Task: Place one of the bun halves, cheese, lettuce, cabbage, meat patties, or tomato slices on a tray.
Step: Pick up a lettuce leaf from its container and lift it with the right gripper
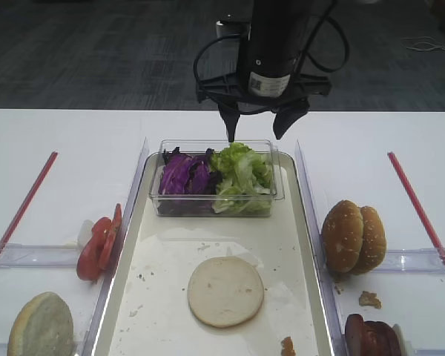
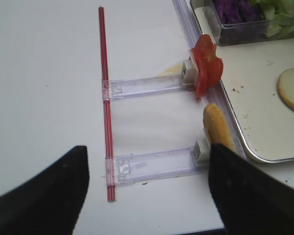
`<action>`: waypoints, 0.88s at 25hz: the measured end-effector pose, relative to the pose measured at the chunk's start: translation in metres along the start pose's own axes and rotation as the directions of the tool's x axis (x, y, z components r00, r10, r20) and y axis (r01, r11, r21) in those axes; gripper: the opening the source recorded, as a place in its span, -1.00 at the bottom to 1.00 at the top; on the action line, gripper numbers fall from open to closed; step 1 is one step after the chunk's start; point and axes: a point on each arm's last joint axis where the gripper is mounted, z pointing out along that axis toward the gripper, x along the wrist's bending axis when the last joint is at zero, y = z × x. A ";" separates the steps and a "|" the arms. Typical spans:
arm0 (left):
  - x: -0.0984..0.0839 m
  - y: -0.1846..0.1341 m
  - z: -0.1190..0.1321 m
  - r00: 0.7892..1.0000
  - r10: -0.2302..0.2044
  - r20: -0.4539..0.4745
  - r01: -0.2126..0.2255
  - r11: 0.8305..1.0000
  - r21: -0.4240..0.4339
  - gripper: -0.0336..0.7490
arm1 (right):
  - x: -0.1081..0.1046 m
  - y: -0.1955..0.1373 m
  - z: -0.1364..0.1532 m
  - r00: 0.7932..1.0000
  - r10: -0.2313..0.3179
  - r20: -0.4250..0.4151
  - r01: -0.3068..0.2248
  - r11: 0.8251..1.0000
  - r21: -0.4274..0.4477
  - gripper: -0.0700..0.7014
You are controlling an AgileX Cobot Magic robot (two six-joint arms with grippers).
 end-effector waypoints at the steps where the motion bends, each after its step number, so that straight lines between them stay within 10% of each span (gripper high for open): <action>1: 0.000 0.000 0.000 1.000 0.000 0.000 0.000 1.000 0.000 0.33 | 0.000 0.001 0.004 1.000 0.002 0.002 -0.002 1.000 0.005 0.52; 22: 0.000 0.000 0.000 1.000 0.000 0.000 0.000 1.000 0.000 0.33 | 0.004 0.010 0.074 0.999 0.029 -0.022 -0.028 0.999 0.044 0.51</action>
